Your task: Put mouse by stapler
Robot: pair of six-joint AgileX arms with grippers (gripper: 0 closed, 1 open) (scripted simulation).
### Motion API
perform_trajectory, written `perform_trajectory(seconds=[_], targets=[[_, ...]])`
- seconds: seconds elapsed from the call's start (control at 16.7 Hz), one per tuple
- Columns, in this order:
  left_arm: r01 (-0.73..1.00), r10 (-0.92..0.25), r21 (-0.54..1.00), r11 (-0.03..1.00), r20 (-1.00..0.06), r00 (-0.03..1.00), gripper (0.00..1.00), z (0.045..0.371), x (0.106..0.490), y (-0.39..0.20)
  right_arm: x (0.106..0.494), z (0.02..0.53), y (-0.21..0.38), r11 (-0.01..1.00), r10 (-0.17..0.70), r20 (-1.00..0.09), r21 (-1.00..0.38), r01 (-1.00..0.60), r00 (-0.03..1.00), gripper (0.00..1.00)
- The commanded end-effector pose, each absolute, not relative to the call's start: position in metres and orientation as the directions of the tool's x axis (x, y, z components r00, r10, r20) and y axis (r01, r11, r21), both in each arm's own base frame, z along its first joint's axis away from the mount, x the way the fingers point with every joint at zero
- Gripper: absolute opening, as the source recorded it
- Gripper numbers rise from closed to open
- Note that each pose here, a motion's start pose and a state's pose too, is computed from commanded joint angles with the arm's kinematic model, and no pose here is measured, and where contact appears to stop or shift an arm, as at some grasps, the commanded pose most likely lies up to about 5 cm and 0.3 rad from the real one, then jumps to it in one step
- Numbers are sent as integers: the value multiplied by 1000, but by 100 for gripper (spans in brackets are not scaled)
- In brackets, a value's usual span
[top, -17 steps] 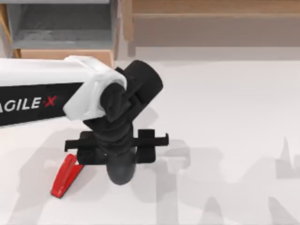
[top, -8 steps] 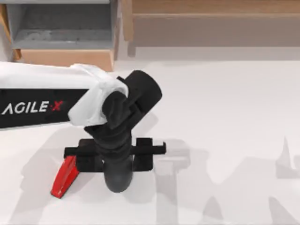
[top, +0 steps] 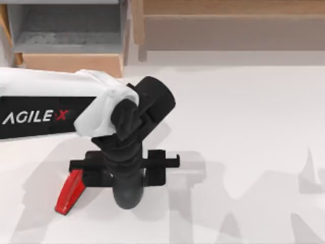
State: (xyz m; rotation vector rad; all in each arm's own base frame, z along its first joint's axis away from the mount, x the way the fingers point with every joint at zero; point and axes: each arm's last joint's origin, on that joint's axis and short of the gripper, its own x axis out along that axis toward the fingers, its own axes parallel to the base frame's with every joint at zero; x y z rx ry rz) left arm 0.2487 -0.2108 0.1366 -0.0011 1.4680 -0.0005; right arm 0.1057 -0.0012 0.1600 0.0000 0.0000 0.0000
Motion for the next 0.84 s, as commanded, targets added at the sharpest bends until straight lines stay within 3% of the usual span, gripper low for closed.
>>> perform_trajectory(seconds=[0.48,0.84], targets=[[0,-1,-1,1000,-995,103,98,137,249,-211,106,160,-1,1000,0,0,0,0,1000,100],[0,-1,-1,1000,-995,103,100,137,249,-211,106,160,-1,1000,0,0,0,0,1000,100]])
